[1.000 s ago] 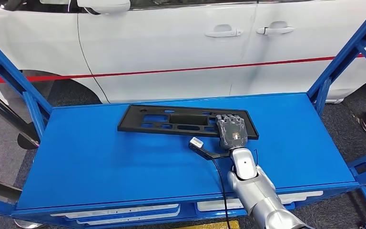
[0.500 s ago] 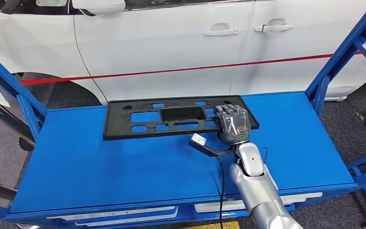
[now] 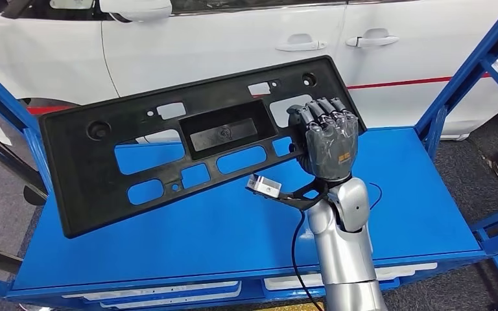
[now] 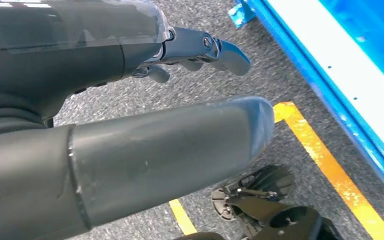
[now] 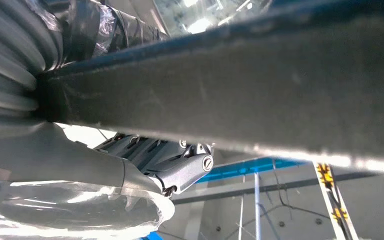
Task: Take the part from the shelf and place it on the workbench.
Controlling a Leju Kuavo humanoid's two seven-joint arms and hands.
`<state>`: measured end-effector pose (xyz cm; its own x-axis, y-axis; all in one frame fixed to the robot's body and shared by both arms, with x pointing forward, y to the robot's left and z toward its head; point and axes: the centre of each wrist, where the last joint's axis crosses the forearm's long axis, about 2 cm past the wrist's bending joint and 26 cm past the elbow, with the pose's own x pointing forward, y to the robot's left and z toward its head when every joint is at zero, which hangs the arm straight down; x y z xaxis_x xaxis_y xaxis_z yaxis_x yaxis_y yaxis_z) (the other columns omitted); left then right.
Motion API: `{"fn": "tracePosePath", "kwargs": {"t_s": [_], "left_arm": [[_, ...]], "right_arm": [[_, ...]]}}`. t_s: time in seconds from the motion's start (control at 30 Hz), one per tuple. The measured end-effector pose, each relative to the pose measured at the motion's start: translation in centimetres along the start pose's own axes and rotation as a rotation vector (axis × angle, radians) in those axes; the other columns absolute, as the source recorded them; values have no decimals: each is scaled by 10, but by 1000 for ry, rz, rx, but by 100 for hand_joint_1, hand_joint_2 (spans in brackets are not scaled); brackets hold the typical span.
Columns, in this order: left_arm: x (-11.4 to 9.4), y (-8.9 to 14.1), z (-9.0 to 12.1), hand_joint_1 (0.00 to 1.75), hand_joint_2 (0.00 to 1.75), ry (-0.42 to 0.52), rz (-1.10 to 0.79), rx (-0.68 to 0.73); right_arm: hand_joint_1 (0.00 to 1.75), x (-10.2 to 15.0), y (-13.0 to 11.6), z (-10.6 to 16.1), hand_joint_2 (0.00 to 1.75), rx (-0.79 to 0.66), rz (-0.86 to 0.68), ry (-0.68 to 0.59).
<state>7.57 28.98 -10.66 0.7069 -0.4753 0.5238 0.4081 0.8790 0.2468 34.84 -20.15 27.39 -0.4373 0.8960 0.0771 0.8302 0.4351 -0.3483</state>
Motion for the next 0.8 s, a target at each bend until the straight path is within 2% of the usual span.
{"fn": "tracePosePath", "kwargs": {"t_s": [0.23,0.33,0.47,0.6,0.8], "left_arm": [[0,0,0,0,0,-5,10,6],[-1,-2,1,0,0,-31,50,28],[-2,-2,1,0,175,-72,135,62],[0,-4,1,0,175,-87,218,42],[1,-6,0,0,175,-90,243,17]], "right_arm": [[175,-3,-6,2,175,-15,13,6],[175,1,-16,-3,175,-56,21,-52],[175,26,-33,-25,175,-148,13,-168],[175,61,-37,-45,175,-210,-52,-243],[175,103,-37,-64,175,-233,-152,-258]]}}
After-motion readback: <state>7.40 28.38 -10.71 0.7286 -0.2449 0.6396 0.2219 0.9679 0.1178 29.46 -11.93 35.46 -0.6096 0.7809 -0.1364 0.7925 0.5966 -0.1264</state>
